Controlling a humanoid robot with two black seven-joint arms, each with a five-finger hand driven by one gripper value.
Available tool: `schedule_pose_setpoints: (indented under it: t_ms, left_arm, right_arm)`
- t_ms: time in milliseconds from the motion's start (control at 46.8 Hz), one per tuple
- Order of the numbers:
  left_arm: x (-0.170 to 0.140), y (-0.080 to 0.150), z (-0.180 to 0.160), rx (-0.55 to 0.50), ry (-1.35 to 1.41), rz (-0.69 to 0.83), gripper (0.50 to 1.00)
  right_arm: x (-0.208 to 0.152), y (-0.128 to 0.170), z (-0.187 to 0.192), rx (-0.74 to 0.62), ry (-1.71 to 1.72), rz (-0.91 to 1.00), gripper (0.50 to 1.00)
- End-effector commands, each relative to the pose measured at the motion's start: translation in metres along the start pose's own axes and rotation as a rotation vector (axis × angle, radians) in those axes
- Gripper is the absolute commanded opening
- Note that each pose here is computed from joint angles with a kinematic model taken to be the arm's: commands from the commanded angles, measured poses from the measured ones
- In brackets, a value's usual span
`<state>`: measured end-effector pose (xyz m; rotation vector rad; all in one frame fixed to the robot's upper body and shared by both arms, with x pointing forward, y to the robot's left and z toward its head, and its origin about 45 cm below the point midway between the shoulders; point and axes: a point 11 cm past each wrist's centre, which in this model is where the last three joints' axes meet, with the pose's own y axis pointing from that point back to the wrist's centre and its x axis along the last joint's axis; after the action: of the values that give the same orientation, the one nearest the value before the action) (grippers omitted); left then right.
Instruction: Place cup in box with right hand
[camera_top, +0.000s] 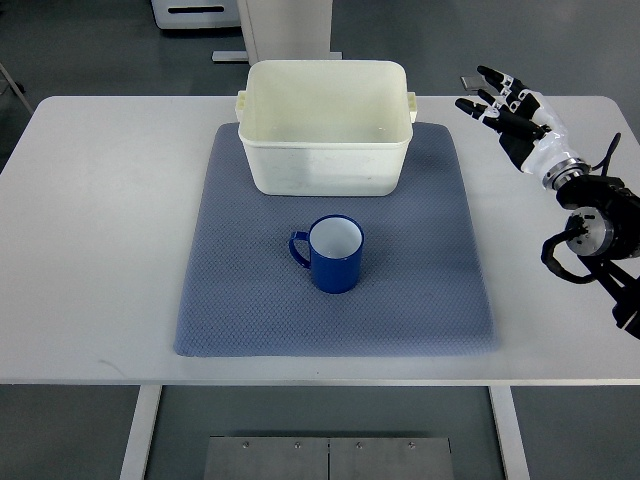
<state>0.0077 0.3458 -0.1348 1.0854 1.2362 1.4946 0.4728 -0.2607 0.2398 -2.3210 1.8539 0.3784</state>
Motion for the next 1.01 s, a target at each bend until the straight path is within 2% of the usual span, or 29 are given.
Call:
schedule_pose_setpoints:
  t_ms: [0, 535, 984]
  left_arm:
    - [0.000, 0.000, 0.000, 0.000, 0.000, -0.001, 1.000]
    - [0.000, 0.000, 0.000, 0.000, 0.000, -0.001, 1.000]
    - [0.000, 0.000, 0.000, 0.000, 0.000, -0.001, 1.000]
  right_arm:
    - [0.001, 0.000, -0.001, 0.002, 0.001, 0.002, 1.000]
    - [0.003, 0.001, -0.003, 0.009, 0.004, 0.003, 1.000]
    - [-0.008, 0.002, 0.006, -0.007, -0.007, -0.043, 1.000]
